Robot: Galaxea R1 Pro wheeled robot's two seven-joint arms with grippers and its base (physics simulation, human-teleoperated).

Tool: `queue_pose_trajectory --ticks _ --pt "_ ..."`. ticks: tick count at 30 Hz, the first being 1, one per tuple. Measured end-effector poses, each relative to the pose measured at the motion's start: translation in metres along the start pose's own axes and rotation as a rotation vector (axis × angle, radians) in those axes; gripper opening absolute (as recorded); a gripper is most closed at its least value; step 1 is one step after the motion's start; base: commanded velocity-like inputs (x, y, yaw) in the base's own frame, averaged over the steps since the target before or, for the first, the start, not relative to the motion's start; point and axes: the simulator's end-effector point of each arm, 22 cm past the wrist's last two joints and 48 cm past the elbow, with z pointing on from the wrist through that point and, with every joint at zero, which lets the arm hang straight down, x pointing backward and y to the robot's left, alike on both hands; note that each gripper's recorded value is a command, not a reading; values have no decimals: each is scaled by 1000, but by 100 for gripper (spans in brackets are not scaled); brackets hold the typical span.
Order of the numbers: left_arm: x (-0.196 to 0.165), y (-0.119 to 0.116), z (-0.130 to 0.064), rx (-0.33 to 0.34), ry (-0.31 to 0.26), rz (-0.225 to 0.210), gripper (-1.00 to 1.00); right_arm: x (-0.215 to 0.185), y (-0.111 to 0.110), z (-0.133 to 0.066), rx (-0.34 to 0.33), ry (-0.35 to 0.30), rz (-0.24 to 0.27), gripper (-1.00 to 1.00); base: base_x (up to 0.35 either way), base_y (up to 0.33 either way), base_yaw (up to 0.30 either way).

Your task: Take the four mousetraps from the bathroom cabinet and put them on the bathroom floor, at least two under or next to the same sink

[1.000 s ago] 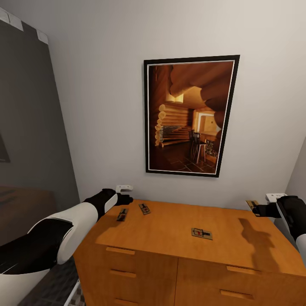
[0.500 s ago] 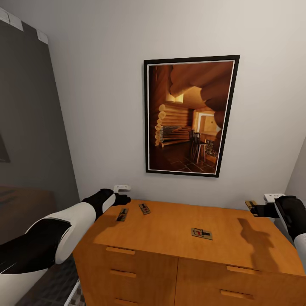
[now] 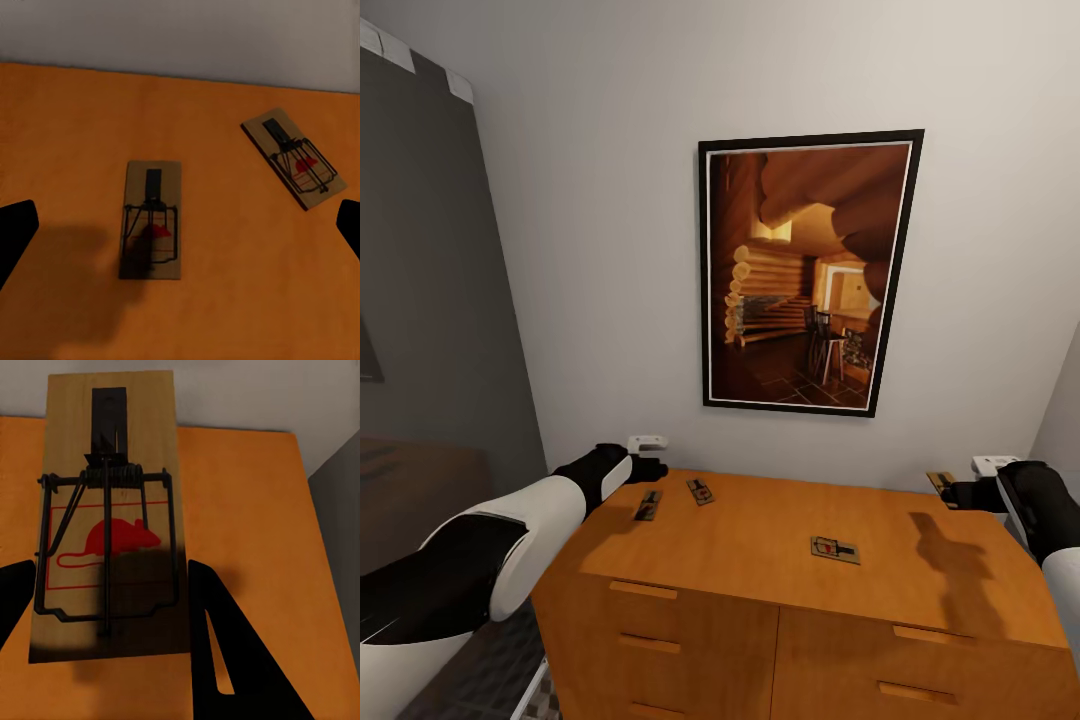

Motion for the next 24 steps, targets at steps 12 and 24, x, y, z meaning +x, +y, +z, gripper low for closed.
queue_pose_trajectory --ticks 12,24 --pt "0 -1 0 2 0 0 100 0 -1 0 2 1 -1 -100 0 0 0" --pt "0 -6 0 8 0 -1 100 0 -2 0 5 -1 -1 -100 0 0 0"
